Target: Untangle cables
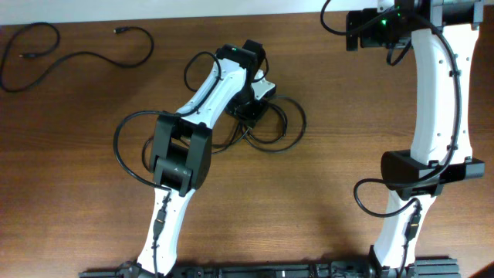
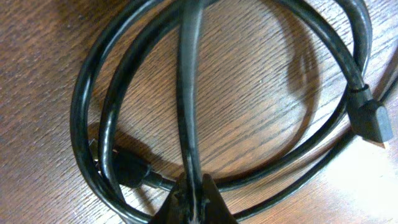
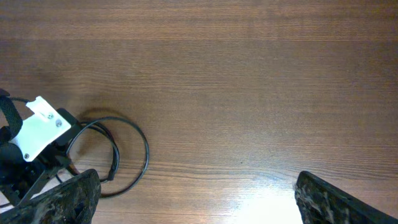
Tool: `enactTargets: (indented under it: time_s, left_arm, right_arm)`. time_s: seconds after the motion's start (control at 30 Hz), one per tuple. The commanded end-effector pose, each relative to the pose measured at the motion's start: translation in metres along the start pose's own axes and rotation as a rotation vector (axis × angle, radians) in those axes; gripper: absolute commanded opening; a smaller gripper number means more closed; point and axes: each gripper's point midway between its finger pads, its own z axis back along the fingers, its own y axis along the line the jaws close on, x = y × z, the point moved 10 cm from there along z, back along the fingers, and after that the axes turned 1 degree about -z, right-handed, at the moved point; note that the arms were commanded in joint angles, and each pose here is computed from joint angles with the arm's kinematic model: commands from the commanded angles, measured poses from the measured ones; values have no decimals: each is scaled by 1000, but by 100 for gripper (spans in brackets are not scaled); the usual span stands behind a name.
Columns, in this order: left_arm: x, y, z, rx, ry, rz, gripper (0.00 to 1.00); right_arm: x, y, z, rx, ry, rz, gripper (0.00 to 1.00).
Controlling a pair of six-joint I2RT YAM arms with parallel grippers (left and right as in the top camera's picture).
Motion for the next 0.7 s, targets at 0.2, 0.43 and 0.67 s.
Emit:
enactTargets:
  time_s: [0.2, 0.43, 0.67]
  left_arm:
    - [-1, -34, 136, -86, -262, -44, 0]
    - [-37, -36, 245, -46, -556, 6, 0]
    - [-91, -10, 330, -225, -880, 91, 0]
  right_arm:
    - [-1, 0, -3, 4, 13, 8, 98]
    - [-1, 0, -3, 4, 13, 8, 97]
    - [-1, 0, -3, 4, 13, 8, 98]
